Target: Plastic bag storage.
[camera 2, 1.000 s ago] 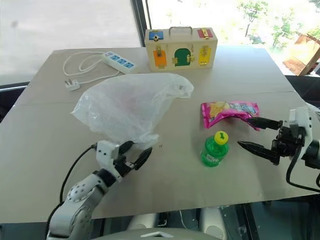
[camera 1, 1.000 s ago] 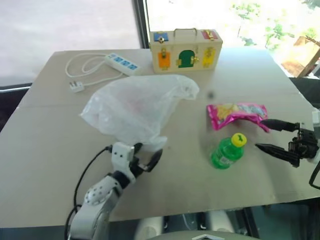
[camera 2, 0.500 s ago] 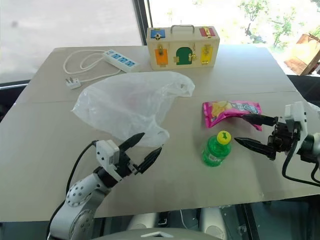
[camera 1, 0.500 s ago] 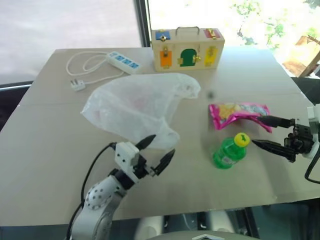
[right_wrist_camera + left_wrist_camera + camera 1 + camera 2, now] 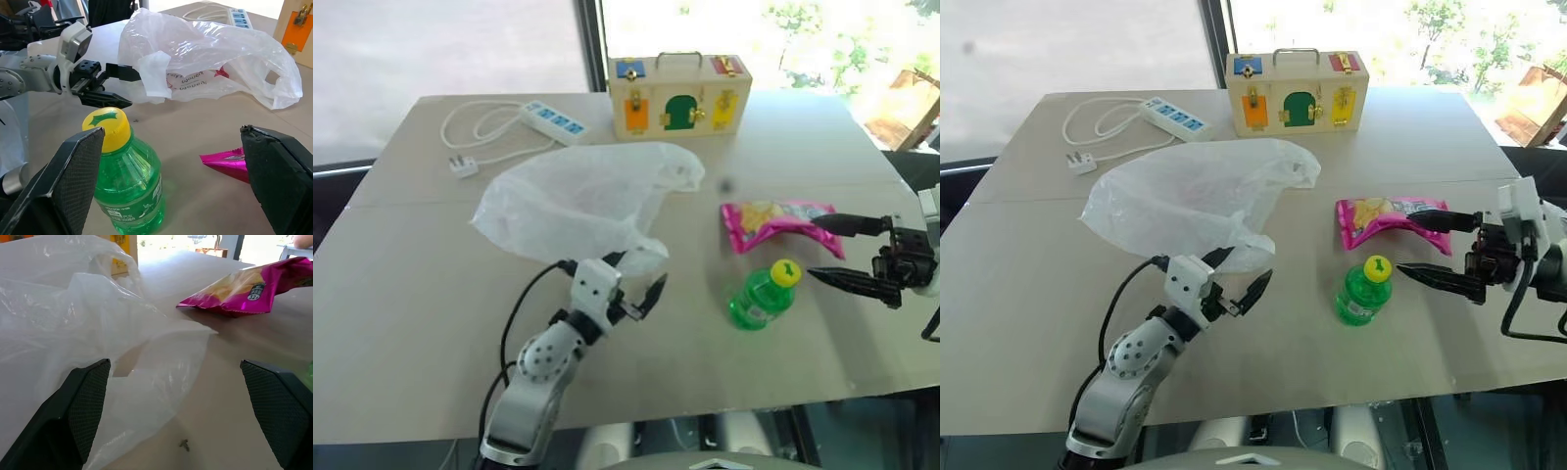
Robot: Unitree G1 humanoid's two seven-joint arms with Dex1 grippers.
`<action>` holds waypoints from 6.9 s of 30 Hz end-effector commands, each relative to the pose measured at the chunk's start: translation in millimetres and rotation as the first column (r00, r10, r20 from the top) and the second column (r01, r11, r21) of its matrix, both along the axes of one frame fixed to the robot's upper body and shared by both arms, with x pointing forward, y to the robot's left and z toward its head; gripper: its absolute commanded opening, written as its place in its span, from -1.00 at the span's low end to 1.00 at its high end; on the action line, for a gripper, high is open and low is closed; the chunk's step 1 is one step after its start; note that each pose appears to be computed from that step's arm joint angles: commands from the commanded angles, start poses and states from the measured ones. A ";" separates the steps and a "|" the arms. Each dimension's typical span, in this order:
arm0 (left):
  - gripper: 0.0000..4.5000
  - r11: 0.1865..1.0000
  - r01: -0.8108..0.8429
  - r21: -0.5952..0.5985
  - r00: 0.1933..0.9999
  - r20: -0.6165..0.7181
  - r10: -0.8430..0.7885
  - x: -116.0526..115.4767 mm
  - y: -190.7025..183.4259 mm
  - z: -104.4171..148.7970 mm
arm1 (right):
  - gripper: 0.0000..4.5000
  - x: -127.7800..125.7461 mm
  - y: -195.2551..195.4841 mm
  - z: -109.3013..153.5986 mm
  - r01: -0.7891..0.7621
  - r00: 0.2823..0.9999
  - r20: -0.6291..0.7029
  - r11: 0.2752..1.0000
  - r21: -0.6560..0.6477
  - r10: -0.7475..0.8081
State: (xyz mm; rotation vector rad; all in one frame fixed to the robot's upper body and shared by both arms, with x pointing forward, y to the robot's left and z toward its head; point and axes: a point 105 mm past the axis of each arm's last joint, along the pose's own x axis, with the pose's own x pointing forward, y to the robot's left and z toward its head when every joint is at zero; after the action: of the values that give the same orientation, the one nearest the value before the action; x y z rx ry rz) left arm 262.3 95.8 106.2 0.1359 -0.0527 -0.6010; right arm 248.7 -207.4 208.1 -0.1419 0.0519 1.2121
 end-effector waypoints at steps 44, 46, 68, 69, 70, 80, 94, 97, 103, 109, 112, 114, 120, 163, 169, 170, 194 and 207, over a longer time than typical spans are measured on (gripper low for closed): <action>0.96 0.896 0.149 -0.418 0.910 -0.297 -0.289 -29.8 -11.0 -9.4 | 1.00 0.0 2.6 1.6 0.011 0.999 0.049 0.999 0.032 -0.012; 0.96 0.878 0.166 -0.450 0.891 -0.314 -0.329 -34.9 -13.4 -8.2 | 1.00 0.2 2.3 1.4 0.012 0.999 0.050 0.999 0.035 -0.014; 0.96 0.939 0.247 0.241 0.956 0.097 -0.276 -1.4 -16.2 -10.1 | 1.00 1.5 4.0 -2.7 0.016 0.999 0.049 0.999 0.037 -0.018; 0.96 0.930 0.223 0.292 0.959 0.108 -0.263 4.1 -14.1 -14.3 | 1.00 1.6 4.0 -2.6 0.018 0.999 0.050 0.999 0.038 -0.020; 0.96 0.913 0.206 0.351 0.958 0.117 -0.261 8.4 -12.3 -19.4 | 1.00 1.7 4.0 -2.5 0.021 0.998 0.051 0.999 0.040 -0.023; 0.96 0.867 0.132 0.481 0.966 0.133 -0.221 30.6 -1.5 -39.1 | 1.00 0.2 4.0 -3.5 0.037 0.997 0.059 0.998 0.046 -0.040; -0.97 0.920 0.052 0.388 0.981 0.152 -0.120 34.0 23.5 -28.5 | 1.00 0.0 6.1 -3.5 0.020 0.999 0.047 0.998 0.055 -0.023; -0.97 0.975 0.036 0.218 0.984 0.160 -0.072 29.2 30.2 -12.2 | 1.00 -1.7 7.3 -6.4 0.000 1.000 0.022 0.999 0.047 -0.001; -0.97 0.994 0.085 -0.076 0.992 0.101 -0.077 7.0 38.1 8.4 | 1.00 -10.1 16.7 -2.5 -0.070 0.997 -0.024 0.992 0.106 0.073; -0.97 0.972 0.081 -0.220 0.995 0.077 -0.066 -1.7 47.9 23.1 | 1.00 -28.4 37.2 -10.3 -0.172 0.976 -0.114 0.976 0.137 0.188; -0.97 0.967 0.077 -0.241 0.995 0.078 -0.060 -2.0 49.9 26.6 | 1.00 -30.3 43.4 -22.9 -0.185 0.973 -0.120 0.979 0.090 0.195; -0.97 0.958 0.105 -0.267 0.992 0.089 -0.084 -5.2 47.2 32.2 | 1.00 -24.8 47.4 -36.9 -0.175 0.980 -0.089 0.984 0.020 0.176; -0.97 0.939 0.173 -0.297 0.984 0.091 -0.152 -17.4 40.7 35.5 | 1.00 -3.6 52.9 -65.1 -0.083 0.997 -0.012 0.993 -0.083 0.082; -1.00 0.824 0.383 -0.418 0.924 0.158 -0.349 -45.5 15.9 59.8 | 0.42 125.2 189.9 -21.1 0.543 0.740 -0.669 0.646 0.537 -0.066; -1.00 0.795 0.452 -0.405 0.892 0.186 -0.413 -40.9 1.5 60.4 | 0.42 105.1 220.9 -25.7 0.484 0.593 -0.787 0.705 0.519 0.172; -1.00 0.788 0.468 -0.399 0.883 0.195 -0.426 -39.3 -1.3 61.3 | 0.42 101.6 222.7 -26.9 0.473 0.570 -0.797 0.715 0.515 0.198; -1.00 0.677 0.594 -0.436 0.804 0.353 -0.478 -22.3 -29.2 91.0 | 0.42 90.0 198.8 -36.8 0.580 0.401 -0.862 0.642 0.502 0.311; -1.00 0.636 0.706 -0.311 0.700 0.170 -0.694 -51.4 -31.8 40.3 | 0.42 83.6 231.4 -26.8 0.330 0.560 -0.802 0.831 0.448 0.210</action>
State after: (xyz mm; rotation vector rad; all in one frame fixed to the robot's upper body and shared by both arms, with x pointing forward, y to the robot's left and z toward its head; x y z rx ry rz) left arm 215.8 63.9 149.5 -0.2701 -0.2614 -1.3427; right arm 337.2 14.1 159.7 1.0287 0.5936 0.9748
